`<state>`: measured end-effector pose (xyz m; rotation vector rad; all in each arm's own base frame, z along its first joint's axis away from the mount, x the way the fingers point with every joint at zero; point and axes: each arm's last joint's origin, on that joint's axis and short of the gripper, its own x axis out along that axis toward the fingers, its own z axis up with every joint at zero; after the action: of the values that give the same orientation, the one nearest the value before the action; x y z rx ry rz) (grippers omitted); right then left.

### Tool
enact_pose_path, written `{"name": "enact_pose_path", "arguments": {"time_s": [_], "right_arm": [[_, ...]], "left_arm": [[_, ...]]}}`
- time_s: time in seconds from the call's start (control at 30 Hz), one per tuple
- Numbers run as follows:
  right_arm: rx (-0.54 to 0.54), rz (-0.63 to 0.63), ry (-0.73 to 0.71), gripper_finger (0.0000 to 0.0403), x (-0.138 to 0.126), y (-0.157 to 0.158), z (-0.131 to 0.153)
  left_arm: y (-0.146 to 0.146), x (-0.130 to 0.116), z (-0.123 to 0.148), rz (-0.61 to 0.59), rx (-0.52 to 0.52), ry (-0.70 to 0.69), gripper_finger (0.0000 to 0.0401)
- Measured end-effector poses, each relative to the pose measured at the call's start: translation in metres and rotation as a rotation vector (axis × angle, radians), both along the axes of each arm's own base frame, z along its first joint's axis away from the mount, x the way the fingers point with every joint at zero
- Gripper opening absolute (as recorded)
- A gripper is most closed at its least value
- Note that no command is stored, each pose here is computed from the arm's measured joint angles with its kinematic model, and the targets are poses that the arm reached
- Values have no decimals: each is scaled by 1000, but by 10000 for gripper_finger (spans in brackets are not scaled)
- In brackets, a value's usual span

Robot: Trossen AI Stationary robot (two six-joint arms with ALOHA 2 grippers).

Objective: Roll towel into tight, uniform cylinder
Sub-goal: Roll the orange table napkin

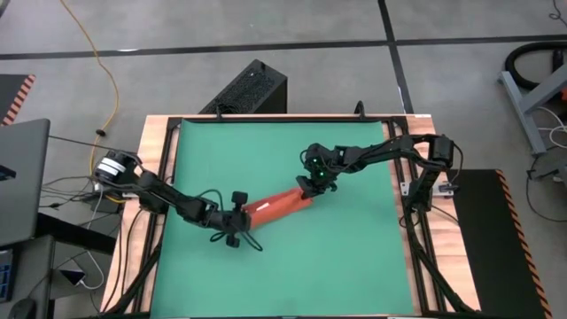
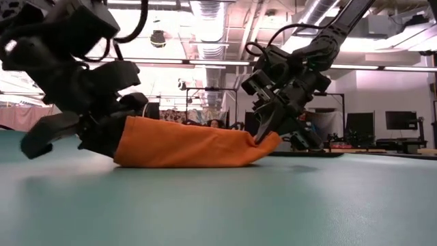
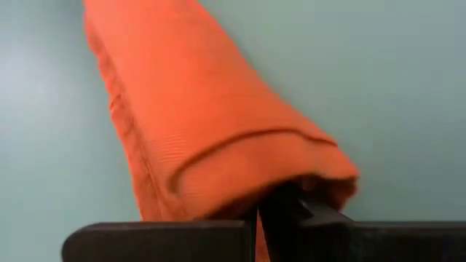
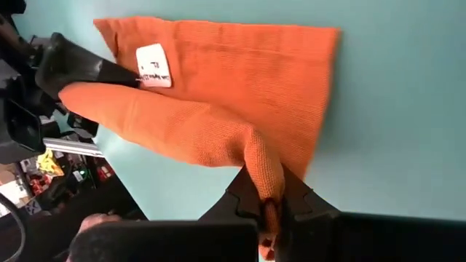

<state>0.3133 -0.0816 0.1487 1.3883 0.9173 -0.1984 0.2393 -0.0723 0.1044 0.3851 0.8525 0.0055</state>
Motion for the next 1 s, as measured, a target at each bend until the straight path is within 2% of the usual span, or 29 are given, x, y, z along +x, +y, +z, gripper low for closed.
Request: {"name": "enact_pose_path", "arguments": {"time_s": [0.23,0.33,0.63,0.77,0.87,1.0], "right_arm": [[-49,-27,15,18,-1,-3,-1],[-65,-36,19,18,-1,-3,-2],[-81,48,-24,18,5,14,0],[-105,63,-28,18,6,17,0],[-136,52,-23,18,6,17,-1],[-155,52,-23,18,6,17,-1]], "left_arm": [[-10,6,15,-10,3,2,0],[-15,9,19,-56,24,-4,0],[-12,11,23,-103,267,-2,0],[-16,8,29,-92,305,-30,0],[-26,4,35,-145,329,-53,0],[-32,-6,37,-188,474,-10,0]]}}
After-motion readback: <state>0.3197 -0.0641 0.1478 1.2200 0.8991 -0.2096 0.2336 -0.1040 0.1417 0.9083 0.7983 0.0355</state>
